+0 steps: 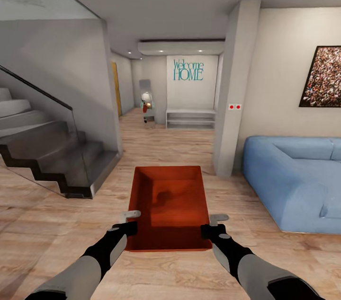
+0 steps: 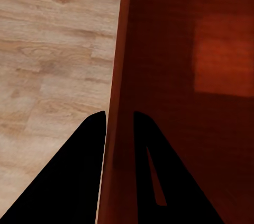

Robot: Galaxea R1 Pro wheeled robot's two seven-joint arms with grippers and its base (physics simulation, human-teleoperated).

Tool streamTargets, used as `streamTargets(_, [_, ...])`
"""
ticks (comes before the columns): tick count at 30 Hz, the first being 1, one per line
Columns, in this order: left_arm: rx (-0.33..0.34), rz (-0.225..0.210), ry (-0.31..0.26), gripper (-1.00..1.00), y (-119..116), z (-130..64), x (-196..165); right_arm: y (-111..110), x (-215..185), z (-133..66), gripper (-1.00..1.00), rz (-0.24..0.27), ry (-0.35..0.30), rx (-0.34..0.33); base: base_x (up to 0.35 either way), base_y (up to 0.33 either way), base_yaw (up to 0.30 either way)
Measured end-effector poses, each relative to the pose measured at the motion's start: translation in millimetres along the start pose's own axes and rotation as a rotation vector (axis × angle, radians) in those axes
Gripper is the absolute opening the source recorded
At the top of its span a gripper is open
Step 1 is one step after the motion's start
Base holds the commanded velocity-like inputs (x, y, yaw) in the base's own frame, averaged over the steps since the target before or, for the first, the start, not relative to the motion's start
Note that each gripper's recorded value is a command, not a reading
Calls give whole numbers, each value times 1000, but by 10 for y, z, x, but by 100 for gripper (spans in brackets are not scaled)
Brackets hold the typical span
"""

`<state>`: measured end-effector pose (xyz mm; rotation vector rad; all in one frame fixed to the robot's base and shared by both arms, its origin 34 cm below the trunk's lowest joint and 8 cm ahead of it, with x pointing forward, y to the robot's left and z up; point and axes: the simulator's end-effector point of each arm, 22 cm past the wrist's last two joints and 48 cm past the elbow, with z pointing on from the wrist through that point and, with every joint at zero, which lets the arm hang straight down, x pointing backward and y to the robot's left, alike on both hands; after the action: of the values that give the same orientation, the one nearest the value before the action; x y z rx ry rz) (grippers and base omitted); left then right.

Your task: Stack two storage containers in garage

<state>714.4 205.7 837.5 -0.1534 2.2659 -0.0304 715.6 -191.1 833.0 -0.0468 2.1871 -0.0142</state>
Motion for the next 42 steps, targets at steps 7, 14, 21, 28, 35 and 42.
streamTargets(7, [-1, 5, 4, -100, 12, -2, -17, 16, 9, -1, -100, 7, 4, -2, 322, 0, 3])
streamTargets(14, [-2, 4, 10, -100, 9, -2, 8, 9, 23, 0, -100, 3, 11, -2, 322, 0, 193])
streamTargets(21, [-1, 3, 8, -100, 6, -1, 7, 5, 18, 0, -100, 2, 8, -1, 322, 0, 252])
streamTargets(28, [-1, 2, 4, -100, 3, -1, 1, 3, 10, 0, -100, 2, 5, 0, 322, 0, 27])
streamTargets(35, [0, 2, 2, -100, 4, -1, -3, 4, 4, -1, -100, 1, 2, 1, 322, 0, 1])
streamTargets(42, [0, 1, 2, -100, 4, 0, -1, 4, 5, -1, -100, 1, 2, 1, 322, 0, 0])
